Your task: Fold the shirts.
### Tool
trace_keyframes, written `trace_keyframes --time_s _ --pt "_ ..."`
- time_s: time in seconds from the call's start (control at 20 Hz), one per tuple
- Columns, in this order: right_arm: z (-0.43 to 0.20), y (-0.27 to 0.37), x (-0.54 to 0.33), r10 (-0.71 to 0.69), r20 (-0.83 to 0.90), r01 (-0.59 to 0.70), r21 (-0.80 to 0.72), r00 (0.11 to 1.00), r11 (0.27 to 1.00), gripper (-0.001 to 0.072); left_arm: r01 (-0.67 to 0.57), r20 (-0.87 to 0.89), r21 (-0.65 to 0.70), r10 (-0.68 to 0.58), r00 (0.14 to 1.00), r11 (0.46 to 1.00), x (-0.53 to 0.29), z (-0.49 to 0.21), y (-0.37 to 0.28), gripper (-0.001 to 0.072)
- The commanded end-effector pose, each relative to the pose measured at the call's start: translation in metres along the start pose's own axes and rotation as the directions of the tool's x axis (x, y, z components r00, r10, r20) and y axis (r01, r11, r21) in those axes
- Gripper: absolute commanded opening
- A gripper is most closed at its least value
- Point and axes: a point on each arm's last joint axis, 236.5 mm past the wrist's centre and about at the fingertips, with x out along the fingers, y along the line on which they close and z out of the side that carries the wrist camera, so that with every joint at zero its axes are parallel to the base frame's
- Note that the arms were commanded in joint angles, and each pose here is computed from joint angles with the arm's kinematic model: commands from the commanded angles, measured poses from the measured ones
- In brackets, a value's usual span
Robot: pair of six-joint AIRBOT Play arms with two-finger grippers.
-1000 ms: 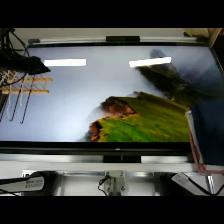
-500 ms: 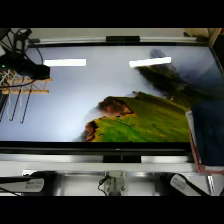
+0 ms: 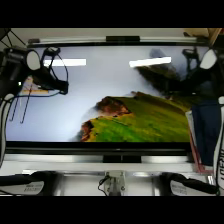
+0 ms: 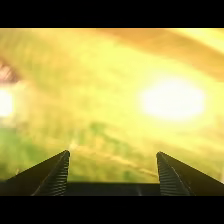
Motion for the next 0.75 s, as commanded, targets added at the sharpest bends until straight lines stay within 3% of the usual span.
trace_keyframes --time_s 0.0,0.7 --pt "-0.008 0.045 0.011 0.029 -0.048 -0.034 -0.109 0.998 0.993 0.0657 0.059 0.057 -0.029 -0.057 0.997 0.998 0.008 -0.01 -0.019 0.071" --pt "-0.009 0.057 0.011 0.069 -0.052 -0.074 -0.113 0.996 0.991 0.0657 0.058 0.048 -0.034 -0.056 0.997 0.998 0.01 -0.012 -0.018 0.071"
